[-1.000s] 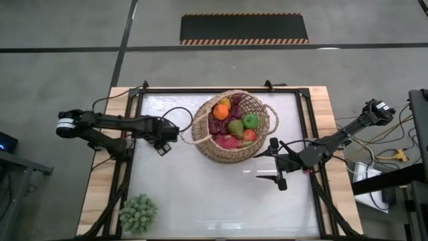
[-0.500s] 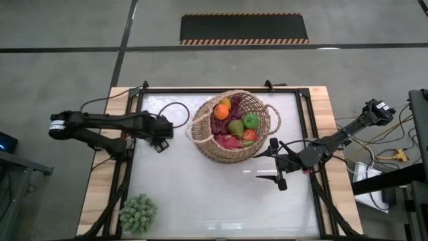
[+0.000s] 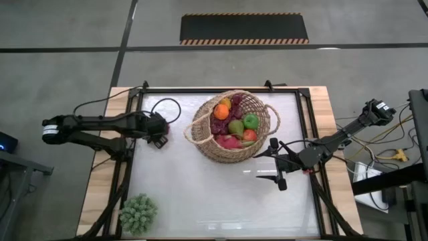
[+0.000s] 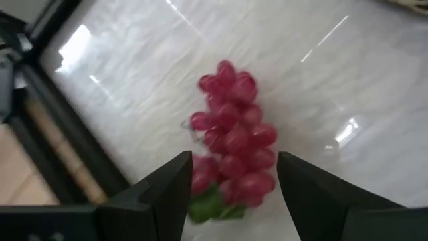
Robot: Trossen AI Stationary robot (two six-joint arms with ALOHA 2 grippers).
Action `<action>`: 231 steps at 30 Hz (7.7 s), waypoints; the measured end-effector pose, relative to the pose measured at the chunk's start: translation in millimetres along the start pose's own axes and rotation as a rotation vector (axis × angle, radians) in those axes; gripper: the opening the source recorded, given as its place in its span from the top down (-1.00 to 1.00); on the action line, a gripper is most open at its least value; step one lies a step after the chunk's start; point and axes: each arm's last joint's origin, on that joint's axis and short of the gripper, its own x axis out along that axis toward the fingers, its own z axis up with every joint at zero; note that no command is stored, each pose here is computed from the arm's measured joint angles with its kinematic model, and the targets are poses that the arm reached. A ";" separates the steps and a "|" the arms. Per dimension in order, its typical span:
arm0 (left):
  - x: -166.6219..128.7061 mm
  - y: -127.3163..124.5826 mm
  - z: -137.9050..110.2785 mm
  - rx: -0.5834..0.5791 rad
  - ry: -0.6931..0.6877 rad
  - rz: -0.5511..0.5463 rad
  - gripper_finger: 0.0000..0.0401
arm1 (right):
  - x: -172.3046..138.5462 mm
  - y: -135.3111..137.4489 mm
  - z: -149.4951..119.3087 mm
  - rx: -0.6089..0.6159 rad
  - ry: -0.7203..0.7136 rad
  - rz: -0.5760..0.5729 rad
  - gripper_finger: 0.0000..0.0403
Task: Build produce basket
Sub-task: Put the purple grapes into the brown basket, then return to Home Position
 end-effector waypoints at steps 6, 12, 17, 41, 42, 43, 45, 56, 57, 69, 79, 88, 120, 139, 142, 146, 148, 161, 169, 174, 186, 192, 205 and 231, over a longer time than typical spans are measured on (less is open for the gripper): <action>22.6 -10.9 -1.2 -0.002 0.019 -0.007 0.00 | 0.0 0.0 -0.1 0.000 0.001 0.000 -0.62; 41.7 -17.7 -5.7 0.030 0.072 0.048 0.01 | 0.0 0.0 -0.3 -0.001 0.003 0.000 -0.62; 48.9 -22.5 -3.8 0.046 0.090 0.072 0.22 | 0.0 0.0 -0.4 -0.002 0.004 0.000 -0.62; -4.9 -8.1 21.8 -0.048 -0.108 0.008 0.99 | 0.0 0.0 -0.5 0.016 0.005 0.000 -0.62; -12.3 -5.4 25.0 -0.062 -0.138 0.007 0.99 | 0.0 0.0 -0.5 0.018 0.005 0.000 -0.62; -19.5 -2.8 27.7 -0.076 -0.165 0.006 0.99 | 0.0 0.0 -0.6 0.020 0.006 0.000 -0.62; -34.5 2.3 33.8 -0.087 -0.220 0.000 0.99 | 0.0 0.1 -0.6 0.023 0.006 0.000 -0.62; -141.8 27.1 79.1 -0.101 -0.673 -0.116 1.00 | -8.6 -2.7 -2.7 0.019 0.044 0.007 -0.62; -149.6 24.7 83.4 -0.086 -0.728 -0.142 1.00 | -10.0 -2.9 -3.1 0.019 0.039 0.019 -0.62; -195.3 -50.2 115.6 0.131 -1.182 -0.527 1.00 | -17.3 -3.1 -3.9 0.010 -0.002 0.106 -0.62; -144.0 -131.3 145.8 0.177 -1.144 -0.511 1.00 | -30.7 2.8 4.1 -0.004 -0.073 0.230 -0.62; -97.9 -153.9 177.8 0.096 -1.183 -0.415 1.00 | -36.7 8.2 6.5 -0.039 -0.099 0.266 -0.62; -42.1 -177.8 208.4 0.055 -1.104 -0.372 0.25 | -37.4 7.9 5.5 -0.029 -0.087 0.266 -0.62; -102.4 -189.0 -2.5 0.794 -1.136 -0.654 0.36 | -22.7 7.6 -10.4 -0.113 -0.158 0.160 -0.62; -102.9 -161.4 -19.9 0.746 -1.223 -0.613 0.50 | -13.0 0.7 -3.6 -0.112 -0.250 0.101 -0.62; -98.4 -116.9 -17.7 0.626 -1.334 -0.580 0.70 | 1.2 -20.5 9.0 -0.155 -0.343 0.044 -0.62; -92.6 -95.5 -17.5 0.593 -1.356 -0.544 0.79 | 5.2 -34.1 19.1 -0.180 -0.373 0.034 -0.62; -60.4 -15.7 -51.6 0.382 -1.505 -0.542 1.00 | -18.1 -77.7 38.8 -0.265 -0.401 -0.098 -0.62; -34.8 -2.6 -71.3 0.311 -1.542 -0.546 1.00 | -53.3 -84.2 38.5 -0.234 -0.389 -0.141 -0.62; -18.1 -0.1 -81.7 0.281 -1.555 -0.554 1.00 | -96.5 -82.7 34.5 -0.238 -0.518 -0.192 -0.62; -5.7 0.9 -87.7 0.228 -1.493 -0.560 1.00 | -128.8 -74.4 -3.6 -0.242 -0.658 -0.247 -0.62; -3.5 -1.6 -87.9 0.247 -1.472 -0.557 1.00 | -127.0 -69.7 -30.7 -0.294 -0.772 -0.310 -0.62; -1.3 -3.9 -88.1 0.290 -1.464 -0.528 1.00 | -103.6 -72.6 -60.9 -0.097 -0.711 -0.474 -0.62; -0.1 -5.4 -88.1 0.303 -1.455 -0.523 1.00 | -102.7 -75.9 -63.1 0.118 -0.711 -0.528 -0.62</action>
